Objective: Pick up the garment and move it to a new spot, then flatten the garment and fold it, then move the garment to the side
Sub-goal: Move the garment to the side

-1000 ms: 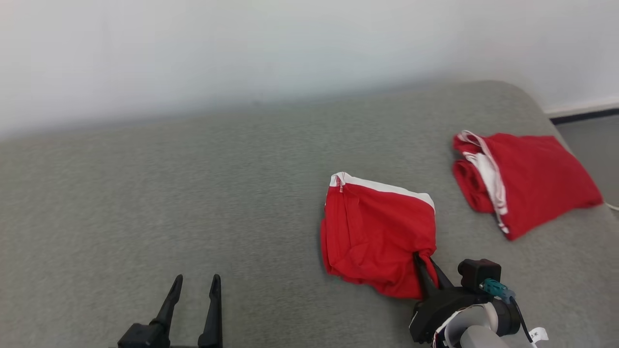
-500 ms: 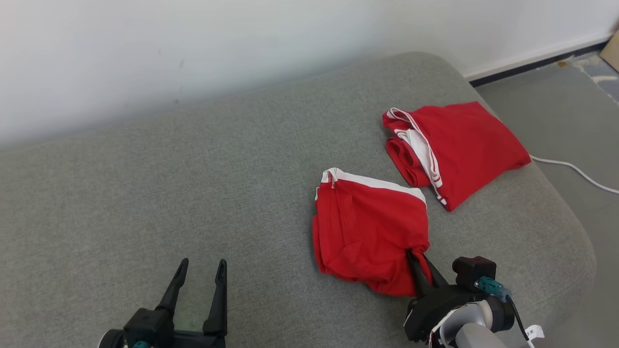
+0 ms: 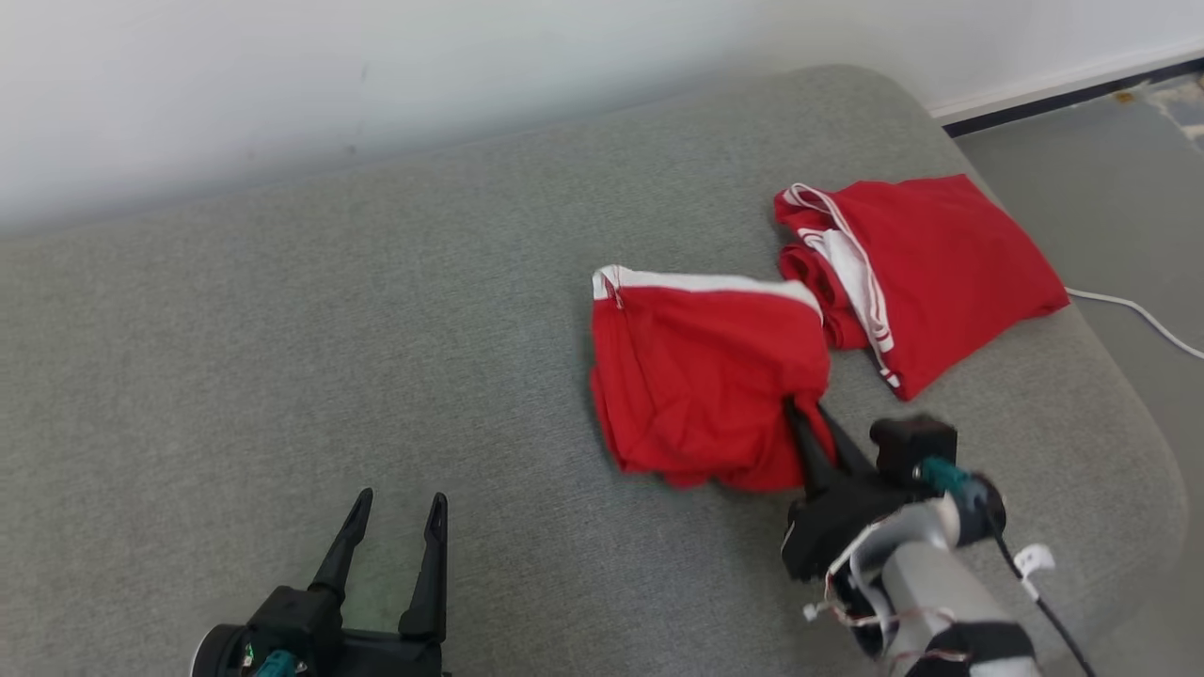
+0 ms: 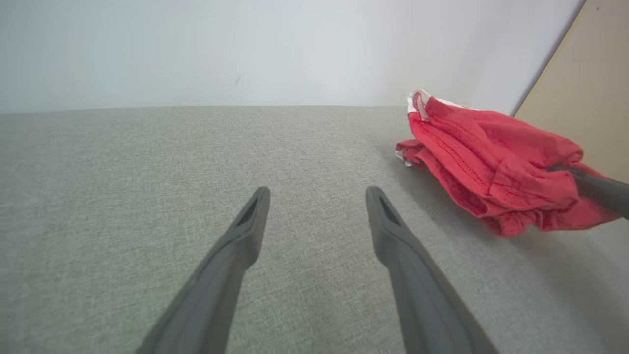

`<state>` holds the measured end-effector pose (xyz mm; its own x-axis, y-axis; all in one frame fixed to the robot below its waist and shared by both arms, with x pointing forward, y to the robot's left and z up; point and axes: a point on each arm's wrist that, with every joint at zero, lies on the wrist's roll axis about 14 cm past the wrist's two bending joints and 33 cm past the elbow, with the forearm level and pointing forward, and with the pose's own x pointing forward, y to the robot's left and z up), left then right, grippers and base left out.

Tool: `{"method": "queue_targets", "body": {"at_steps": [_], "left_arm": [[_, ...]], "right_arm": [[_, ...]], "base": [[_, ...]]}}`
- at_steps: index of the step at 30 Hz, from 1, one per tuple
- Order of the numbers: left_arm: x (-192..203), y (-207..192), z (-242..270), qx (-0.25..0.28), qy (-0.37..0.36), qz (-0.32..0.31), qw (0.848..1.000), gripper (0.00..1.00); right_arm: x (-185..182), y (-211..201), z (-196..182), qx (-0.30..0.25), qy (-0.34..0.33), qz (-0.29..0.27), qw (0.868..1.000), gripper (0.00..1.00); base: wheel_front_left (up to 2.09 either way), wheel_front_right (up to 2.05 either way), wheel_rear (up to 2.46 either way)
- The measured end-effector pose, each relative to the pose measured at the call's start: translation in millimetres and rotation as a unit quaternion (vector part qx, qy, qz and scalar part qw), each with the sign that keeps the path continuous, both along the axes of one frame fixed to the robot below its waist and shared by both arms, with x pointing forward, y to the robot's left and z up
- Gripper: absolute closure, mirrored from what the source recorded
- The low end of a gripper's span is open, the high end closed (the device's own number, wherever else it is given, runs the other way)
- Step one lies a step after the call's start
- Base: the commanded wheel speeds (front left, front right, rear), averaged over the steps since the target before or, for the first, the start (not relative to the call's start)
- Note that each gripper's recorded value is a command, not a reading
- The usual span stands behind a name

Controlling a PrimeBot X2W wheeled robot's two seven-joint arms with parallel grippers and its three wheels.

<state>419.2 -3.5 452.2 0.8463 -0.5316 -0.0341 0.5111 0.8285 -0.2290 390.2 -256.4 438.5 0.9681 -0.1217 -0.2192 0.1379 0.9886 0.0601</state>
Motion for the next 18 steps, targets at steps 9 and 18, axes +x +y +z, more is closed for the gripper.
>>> {"method": "queue_targets", "body": {"at_steps": [9, 18], "left_arm": [[4.7, 27.5, -8.1, 0.010, 0.007, 0.036, 0.999, 0.00], [6.5, 57.0, -17.8, 0.025, 0.016, 0.074, 0.997, 0.00]], "right_arm": [[50.2, -41.3, 37.1, -0.121, -0.007, 0.026, 0.992, 1.00], [71.8, -101.0, 43.6, -0.199, 0.049, -0.001, 0.979, 1.00]], "base": [[0.00, 0.00, 0.00], [0.00, 0.00, 0.00]]}}
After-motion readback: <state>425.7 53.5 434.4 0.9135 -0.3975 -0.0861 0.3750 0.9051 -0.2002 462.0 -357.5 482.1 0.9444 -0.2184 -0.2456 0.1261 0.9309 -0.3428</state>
